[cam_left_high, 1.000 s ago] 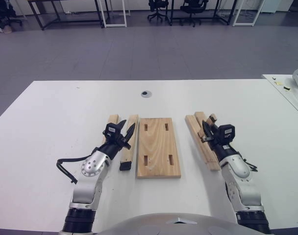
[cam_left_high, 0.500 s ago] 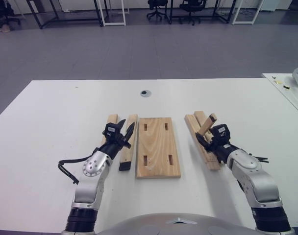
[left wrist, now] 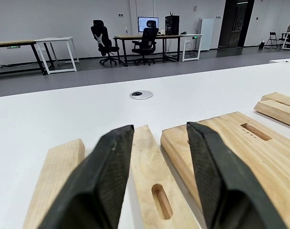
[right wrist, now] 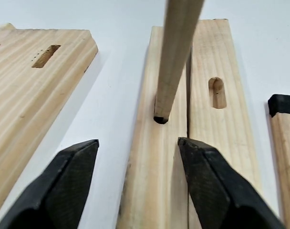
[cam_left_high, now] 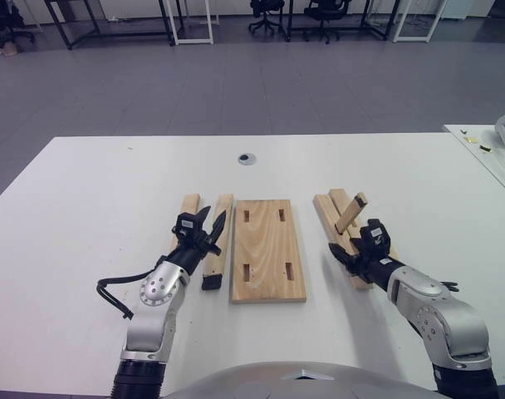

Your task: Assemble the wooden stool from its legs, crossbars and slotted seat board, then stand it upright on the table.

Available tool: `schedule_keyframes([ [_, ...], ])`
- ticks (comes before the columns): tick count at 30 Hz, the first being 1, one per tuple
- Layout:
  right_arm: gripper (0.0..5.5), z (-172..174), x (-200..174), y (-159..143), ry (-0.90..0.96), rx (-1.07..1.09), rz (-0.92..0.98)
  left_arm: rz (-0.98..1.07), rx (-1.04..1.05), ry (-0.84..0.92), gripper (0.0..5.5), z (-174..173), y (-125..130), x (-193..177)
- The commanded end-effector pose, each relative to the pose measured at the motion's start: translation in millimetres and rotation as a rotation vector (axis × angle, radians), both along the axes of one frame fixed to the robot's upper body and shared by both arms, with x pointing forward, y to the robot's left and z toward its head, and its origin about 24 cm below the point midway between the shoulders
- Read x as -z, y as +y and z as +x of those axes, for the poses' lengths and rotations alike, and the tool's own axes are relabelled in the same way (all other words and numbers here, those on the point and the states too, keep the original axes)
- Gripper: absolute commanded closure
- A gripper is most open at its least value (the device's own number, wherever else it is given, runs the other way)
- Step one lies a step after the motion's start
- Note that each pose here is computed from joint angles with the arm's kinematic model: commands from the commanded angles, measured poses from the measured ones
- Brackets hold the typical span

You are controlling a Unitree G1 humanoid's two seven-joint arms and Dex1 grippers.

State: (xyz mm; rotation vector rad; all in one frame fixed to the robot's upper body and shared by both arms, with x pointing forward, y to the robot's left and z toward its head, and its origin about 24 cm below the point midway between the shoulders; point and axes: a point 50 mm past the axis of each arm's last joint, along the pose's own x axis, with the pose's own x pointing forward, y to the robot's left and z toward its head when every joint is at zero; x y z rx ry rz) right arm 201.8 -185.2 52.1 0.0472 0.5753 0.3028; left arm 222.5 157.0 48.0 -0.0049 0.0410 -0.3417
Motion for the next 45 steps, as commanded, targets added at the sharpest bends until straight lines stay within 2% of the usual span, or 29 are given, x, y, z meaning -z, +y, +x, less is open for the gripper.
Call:
schedule_keyframes([
  [1, 2.38, -5, 9, -7, 0.062, 0.071, 0.008, 0.003, -0.007, -0.004, 3.46, 0, 1, -1],
  [6, 2.38, -12, 24, -12, 0.184, 0.105, 0.052, 0.007, -0.005, -0.006, 3.46, 1, 2, -2],
  [12, 2.38, -9, 12, -2, 0.088, -0.031, -0.025, 0.005, -0.006, -0.001, 3.46, 0, 1, -1],
  [20, 2.38, -8, 18, -4, 0.132, 0.023, -0.017, -0.001, -0.008, -0.009, 3.46, 2, -2, 0],
  [25, 3.34, -10, 23, -4, 0.127, -0.010, -0.147, 0.001, -0.005, -0.009, 3.46, 2, -3, 0],
  [30, 3.45, -3, 19, -6, 0.071, -0.033, -0.208, 0.009, 0.018, 0.029, 3.46, 5, 0, 2],
  [33, 3.45, 30, -12, -13, -0.115, 0.042, -0.054, -0.092, 0.081, 0.013, 3.46, 15, 16, -21],
  [35, 3.45, 55, -41, -16, -0.238, 0.057, 0.076, -0.174, 0.106, -0.031, 3.46, 32, 38, -49],
  [37, 3.45, 74, -73, -4, -0.333, -0.044, 0.221, -0.273, 0.150, -0.083, 3.46, 53, 51, -84],
  [38, 3.45, 79, -87, 6, -0.370, -0.107, 0.286, -0.295, 0.197, -0.105, 3.27, 62, 51, -100],
  [41, 3.45, 83, -127, 40, -0.458, -0.344, 0.522, -0.459, 0.476, -0.093, 2.79, 75, 25, -141],
  [43, 3.45, 83, -139, 51, -0.467, -0.448, 0.614, -0.569, 0.690, -0.058, 2.40, 71, 5, -163],
  [45, 3.45, 81, -145, 56, -0.453, -0.497, 0.676, -0.655, 0.815, -0.064, 2.11, 68, -8, -182],
])
